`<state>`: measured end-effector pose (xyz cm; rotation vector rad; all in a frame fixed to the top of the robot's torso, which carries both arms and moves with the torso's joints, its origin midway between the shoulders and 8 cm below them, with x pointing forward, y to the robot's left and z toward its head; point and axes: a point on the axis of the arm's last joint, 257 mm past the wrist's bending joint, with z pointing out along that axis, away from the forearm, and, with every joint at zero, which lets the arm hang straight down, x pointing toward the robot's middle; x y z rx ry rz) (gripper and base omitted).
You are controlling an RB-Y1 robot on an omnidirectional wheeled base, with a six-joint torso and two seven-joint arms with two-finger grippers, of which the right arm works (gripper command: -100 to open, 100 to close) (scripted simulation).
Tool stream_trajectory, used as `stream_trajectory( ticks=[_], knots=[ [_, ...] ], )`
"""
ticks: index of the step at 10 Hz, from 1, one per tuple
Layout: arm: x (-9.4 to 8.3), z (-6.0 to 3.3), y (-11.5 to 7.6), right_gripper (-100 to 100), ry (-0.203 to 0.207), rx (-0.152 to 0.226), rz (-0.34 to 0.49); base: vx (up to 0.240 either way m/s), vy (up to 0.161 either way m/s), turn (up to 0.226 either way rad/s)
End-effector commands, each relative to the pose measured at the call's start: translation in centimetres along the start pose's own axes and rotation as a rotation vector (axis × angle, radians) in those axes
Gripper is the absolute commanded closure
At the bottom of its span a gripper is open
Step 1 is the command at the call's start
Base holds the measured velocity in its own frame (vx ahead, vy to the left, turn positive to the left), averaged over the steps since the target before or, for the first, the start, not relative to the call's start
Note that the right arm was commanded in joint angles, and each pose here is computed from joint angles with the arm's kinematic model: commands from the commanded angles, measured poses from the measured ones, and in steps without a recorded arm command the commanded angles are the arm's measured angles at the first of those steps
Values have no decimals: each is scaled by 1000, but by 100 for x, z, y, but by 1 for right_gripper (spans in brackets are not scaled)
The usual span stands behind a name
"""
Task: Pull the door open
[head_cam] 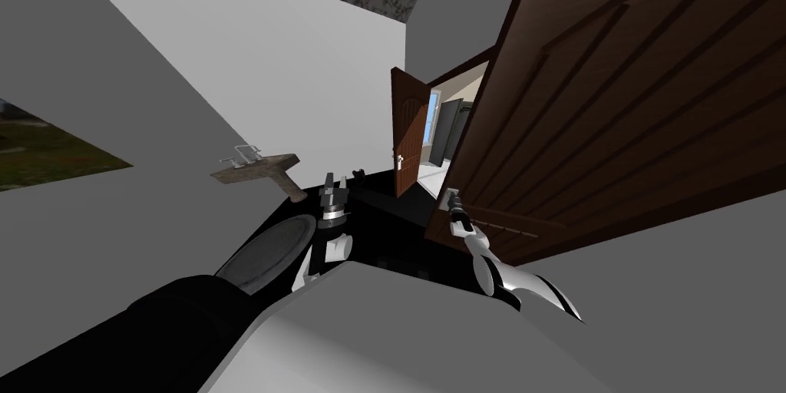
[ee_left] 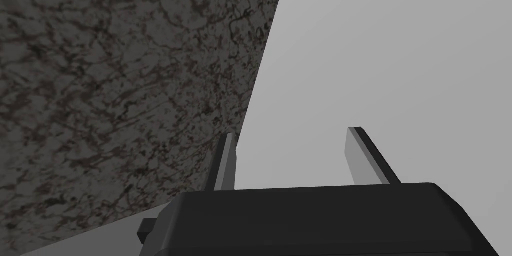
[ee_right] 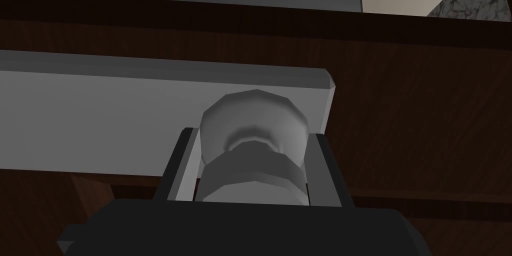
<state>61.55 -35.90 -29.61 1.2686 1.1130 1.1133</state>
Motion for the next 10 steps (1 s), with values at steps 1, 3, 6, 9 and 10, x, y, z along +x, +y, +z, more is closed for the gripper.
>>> stream_trajectory(
  ticks=[1,3,6,9,10],
  knots=[
    [60,-6,-14,100,18,2,0,-206,-96,95],
    [132,-1,-8,100,40,1,0,-203,-92,108],
    [216,2,-3,100,66,0,-1,-179,-88,75],
    [398,-6,-5,100,115,-1,0,-122,-39,8],
    [398,-6,-5,100,115,-1,0,-119,-26,-55]
  ],
)
